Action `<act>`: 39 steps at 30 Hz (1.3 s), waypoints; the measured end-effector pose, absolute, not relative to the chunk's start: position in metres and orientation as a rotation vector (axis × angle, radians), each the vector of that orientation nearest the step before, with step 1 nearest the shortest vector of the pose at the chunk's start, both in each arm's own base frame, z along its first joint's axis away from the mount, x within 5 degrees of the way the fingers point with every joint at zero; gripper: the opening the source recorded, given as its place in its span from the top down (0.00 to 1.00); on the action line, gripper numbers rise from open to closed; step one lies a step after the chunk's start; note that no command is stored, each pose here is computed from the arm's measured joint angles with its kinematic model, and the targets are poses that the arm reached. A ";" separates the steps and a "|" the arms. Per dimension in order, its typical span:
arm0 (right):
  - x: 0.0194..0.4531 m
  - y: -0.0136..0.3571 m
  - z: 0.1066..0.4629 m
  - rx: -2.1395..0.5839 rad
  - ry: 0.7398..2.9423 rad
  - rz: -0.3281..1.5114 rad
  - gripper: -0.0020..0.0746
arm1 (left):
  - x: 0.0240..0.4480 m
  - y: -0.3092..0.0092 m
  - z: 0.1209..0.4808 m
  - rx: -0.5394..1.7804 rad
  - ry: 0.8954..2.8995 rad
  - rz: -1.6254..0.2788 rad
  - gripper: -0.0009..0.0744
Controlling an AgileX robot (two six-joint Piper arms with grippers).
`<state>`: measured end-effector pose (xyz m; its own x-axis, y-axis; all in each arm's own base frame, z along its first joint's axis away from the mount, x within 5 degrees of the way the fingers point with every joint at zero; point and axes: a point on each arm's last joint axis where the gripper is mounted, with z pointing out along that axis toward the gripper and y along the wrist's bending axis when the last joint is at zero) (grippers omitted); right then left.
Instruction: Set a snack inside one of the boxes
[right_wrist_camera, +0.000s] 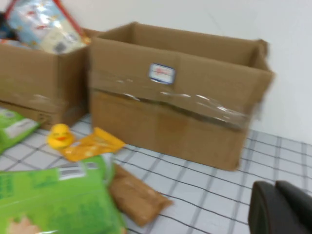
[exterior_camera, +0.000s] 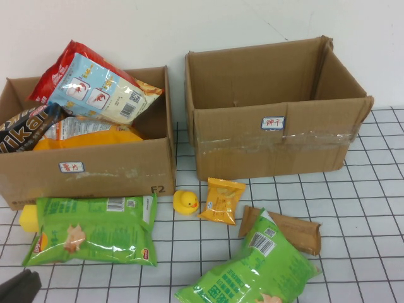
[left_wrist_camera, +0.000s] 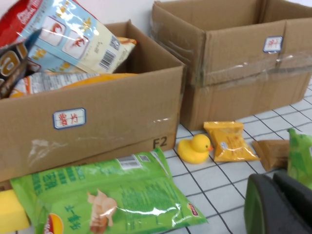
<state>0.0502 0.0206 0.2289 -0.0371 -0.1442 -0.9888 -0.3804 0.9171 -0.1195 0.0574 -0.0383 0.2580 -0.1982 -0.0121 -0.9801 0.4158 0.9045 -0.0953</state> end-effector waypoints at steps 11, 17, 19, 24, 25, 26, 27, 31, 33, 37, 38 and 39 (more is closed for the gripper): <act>0.054 -0.001 0.189 -0.016 1.750 -0.067 0.97 | 0.055 -0.042 0.255 0.349 1.765 -0.427 0.99; 0.052 -0.005 0.169 0.044 1.899 -0.080 0.97 | 0.055 -0.042 0.254 0.358 1.770 -0.432 0.99; 0.051 -0.006 0.168 0.039 1.912 -0.099 0.97 | 0.055 -0.042 0.254 0.358 1.770 -0.432 0.99; 0.051 -0.007 0.168 0.021 1.912 -0.128 0.97 | 0.055 -0.042 0.254 0.358 1.770 -0.432 0.99; 0.051 -0.007 0.168 0.021 1.914 -0.128 0.97 | 0.055 -0.042 0.254 0.358 1.770 -0.432 0.99; 0.051 -0.007 0.168 0.021 1.914 -0.128 0.97 | 0.055 -0.042 0.254 0.358 1.770 -0.432 0.99; 0.051 -0.007 0.168 0.020 1.914 -0.130 0.97 | 0.055 -0.042 0.254 0.358 1.770 -0.432 0.99; 0.051 -0.007 0.168 0.019 1.914 -0.132 0.97 | 0.055 -0.042 0.254 0.358 1.770 -0.432 0.99; 0.051 -0.007 0.168 0.019 1.914 -0.132 0.97 | 0.055 -0.042 0.254 0.358 1.770 -0.432 0.99; 0.051 -0.007 0.168 0.019 1.914 -0.132 0.97 | 0.055 -0.042 0.254 0.358 1.770 -0.432 0.99; 0.051 -0.007 0.168 0.019 1.914 -0.132 0.97 | 0.055 -0.042 0.254 0.359 1.772 -0.433 0.99; 0.051 -0.007 0.168 0.019 1.914 -0.132 0.97 | 0.054 -0.042 0.254 0.361 1.772 -0.434 0.99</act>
<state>0.0512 -0.0068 0.1681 -0.3406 -0.0517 -0.9388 0.0779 0.9935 -0.0829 0.0544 -0.0424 0.2542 -0.2369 0.0138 -0.9714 0.4610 0.8818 -0.0999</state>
